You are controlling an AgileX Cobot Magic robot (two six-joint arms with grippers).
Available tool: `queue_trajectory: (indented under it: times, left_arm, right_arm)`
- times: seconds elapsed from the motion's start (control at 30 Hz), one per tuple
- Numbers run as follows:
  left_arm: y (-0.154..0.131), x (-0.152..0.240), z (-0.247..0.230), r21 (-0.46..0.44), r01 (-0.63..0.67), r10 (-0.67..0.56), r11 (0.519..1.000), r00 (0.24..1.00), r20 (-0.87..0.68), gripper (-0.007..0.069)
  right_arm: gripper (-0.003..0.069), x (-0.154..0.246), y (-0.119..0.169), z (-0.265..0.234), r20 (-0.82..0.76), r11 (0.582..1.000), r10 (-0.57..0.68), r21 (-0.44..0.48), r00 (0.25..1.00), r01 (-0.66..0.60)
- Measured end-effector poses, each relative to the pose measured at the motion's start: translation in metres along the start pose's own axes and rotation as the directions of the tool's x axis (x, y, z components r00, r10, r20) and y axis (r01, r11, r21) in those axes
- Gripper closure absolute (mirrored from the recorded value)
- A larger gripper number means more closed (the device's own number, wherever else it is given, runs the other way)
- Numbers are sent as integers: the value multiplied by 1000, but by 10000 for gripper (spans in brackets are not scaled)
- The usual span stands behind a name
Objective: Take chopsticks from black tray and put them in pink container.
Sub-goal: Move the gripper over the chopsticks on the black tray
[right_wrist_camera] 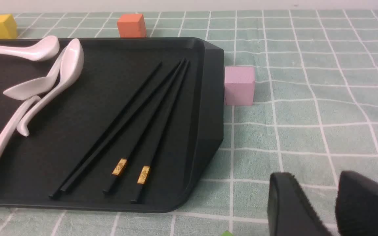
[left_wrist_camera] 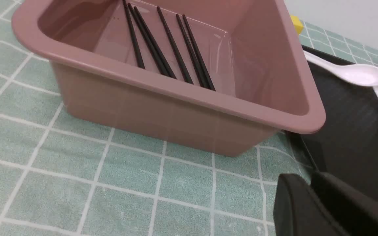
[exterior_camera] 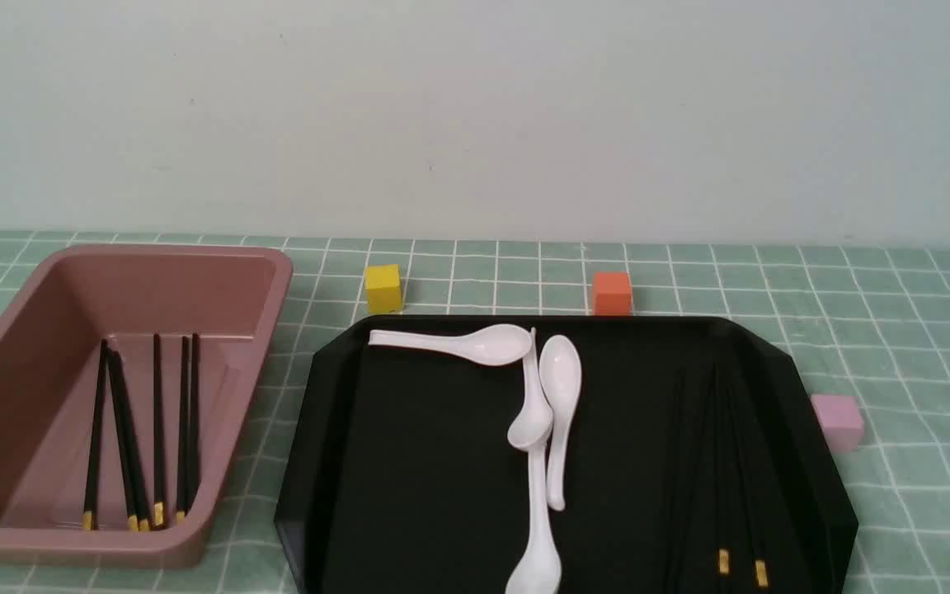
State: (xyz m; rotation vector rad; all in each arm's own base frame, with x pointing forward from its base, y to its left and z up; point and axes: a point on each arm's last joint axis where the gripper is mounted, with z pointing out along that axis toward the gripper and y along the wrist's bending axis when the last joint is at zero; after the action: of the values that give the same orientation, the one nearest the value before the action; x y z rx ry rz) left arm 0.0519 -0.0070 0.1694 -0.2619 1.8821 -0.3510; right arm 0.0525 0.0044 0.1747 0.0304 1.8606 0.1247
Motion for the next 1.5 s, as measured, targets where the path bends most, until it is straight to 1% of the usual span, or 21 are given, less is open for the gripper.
queue_trajectory:
  times: [1.4,1.5]
  left_arm:
    - [0,0,0,0,0,0,1000,1000,0,543]
    - [0,0,0,0,0,0,1000,1000,0,543]
  right_arm:
    - [419,0,0,0,0,1000,-2,1,1000,2]
    - [419,0,0,0,4,1000,18,-5,1000,-18]
